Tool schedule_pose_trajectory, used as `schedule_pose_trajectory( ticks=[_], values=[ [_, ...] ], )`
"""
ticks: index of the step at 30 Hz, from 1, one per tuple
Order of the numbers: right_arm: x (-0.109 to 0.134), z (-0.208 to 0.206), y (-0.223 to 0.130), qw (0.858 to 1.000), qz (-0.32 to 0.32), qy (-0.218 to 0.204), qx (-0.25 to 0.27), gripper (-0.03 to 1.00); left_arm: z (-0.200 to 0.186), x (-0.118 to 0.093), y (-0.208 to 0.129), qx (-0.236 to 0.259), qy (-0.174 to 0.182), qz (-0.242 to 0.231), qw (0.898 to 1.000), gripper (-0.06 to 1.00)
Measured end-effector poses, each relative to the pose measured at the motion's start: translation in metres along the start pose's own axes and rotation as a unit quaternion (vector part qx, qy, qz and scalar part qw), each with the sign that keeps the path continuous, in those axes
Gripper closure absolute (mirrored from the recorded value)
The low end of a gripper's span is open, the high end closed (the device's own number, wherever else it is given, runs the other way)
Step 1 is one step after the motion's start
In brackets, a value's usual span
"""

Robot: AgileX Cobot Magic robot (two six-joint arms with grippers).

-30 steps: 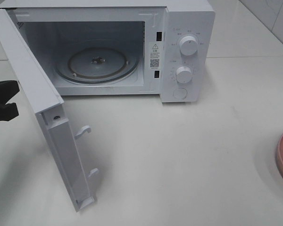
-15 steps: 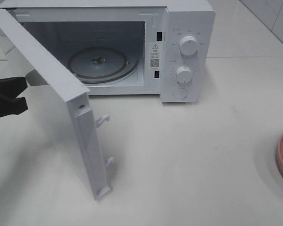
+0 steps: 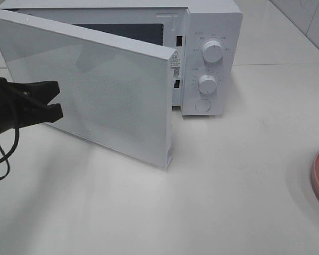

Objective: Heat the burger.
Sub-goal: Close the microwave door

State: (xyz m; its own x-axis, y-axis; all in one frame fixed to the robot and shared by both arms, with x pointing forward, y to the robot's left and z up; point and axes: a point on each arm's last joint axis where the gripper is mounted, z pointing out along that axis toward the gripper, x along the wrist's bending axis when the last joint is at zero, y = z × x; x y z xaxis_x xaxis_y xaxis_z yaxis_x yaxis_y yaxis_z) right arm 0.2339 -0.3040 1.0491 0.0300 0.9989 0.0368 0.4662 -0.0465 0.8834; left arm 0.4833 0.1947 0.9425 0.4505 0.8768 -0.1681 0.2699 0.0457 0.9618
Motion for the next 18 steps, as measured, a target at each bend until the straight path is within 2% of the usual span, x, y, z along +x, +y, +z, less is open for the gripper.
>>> schedule_pose_trajectory(
  ticks=[10,18],
  values=[
    [0.0,0.0,0.0,1.0,0.0,0.0,0.0,0.21,0.015,-0.01,0.012,0.0,0.012,0.002,1.0,0.94],
    [0.0,0.0,0.0,1.0,0.0,0.0,0.0,0.21,0.032,-0.008,0.011,0.004,0.013,-0.008,1.0,0.94]
  ],
)
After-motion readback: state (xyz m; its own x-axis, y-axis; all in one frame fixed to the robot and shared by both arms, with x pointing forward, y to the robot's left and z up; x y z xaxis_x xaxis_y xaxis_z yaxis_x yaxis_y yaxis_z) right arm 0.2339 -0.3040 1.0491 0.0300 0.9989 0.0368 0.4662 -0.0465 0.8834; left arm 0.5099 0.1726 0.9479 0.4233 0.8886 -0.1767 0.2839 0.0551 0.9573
